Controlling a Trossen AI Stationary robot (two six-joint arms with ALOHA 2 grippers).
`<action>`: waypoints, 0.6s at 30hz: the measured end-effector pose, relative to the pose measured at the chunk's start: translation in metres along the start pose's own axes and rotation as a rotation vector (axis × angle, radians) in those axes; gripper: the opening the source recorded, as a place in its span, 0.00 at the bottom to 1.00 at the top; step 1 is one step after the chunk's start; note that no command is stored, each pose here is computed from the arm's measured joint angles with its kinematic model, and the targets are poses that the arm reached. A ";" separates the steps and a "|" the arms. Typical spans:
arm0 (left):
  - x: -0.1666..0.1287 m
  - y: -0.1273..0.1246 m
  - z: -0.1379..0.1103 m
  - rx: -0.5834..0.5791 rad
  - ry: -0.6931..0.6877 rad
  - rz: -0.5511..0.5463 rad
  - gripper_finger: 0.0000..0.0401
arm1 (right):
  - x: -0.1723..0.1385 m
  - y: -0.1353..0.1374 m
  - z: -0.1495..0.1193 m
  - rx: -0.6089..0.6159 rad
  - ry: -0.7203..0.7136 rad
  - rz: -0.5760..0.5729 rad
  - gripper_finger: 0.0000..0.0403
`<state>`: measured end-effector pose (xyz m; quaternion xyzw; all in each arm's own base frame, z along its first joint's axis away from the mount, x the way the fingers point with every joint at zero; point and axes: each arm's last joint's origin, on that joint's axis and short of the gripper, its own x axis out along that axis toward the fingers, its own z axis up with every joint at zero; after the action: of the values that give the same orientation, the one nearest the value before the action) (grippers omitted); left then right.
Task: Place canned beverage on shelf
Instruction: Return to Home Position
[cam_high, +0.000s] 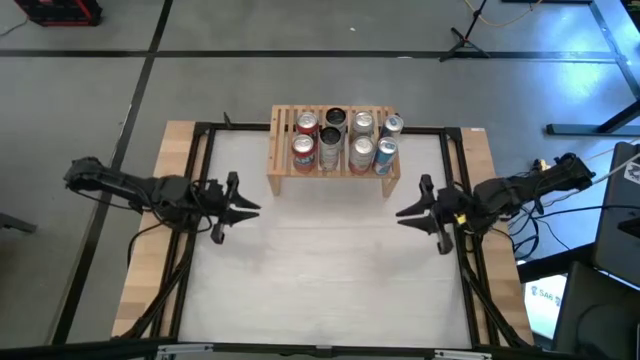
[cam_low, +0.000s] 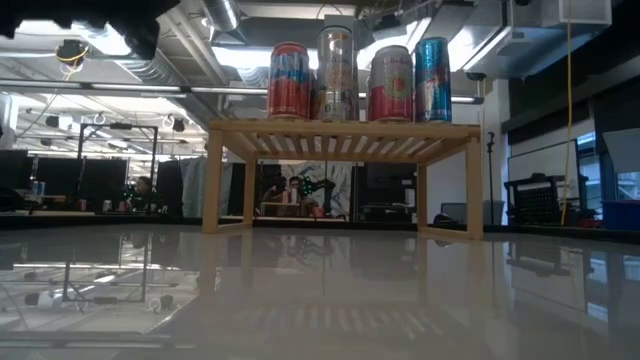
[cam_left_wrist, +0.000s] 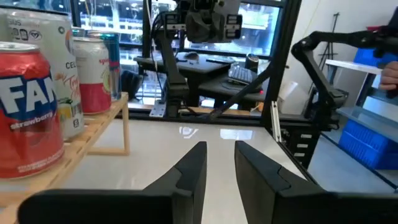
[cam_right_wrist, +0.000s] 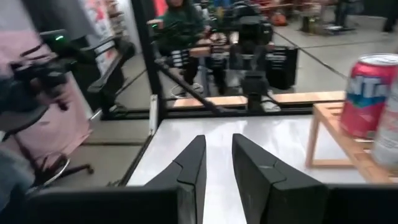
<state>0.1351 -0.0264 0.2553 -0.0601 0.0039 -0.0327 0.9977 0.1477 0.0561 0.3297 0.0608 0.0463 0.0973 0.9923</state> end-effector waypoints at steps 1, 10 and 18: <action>-0.002 0.001 -0.003 0.002 -0.005 -0.003 0.19 | -0.002 0.000 -0.002 -0.009 -0.002 0.014 0.18; -0.019 0.008 -0.033 0.015 -0.033 0.011 0.19 | -0.012 -0.009 -0.015 0.069 -0.059 -0.150 0.18; -0.026 0.014 -0.075 -0.015 -0.053 0.005 0.19 | -0.011 -0.017 -0.038 0.028 -0.036 -0.181 0.18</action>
<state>0.1089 -0.0200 0.1793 -0.0685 -0.0220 -0.0284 0.9970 0.1367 0.0415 0.2910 0.0720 0.0353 0.0054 0.9968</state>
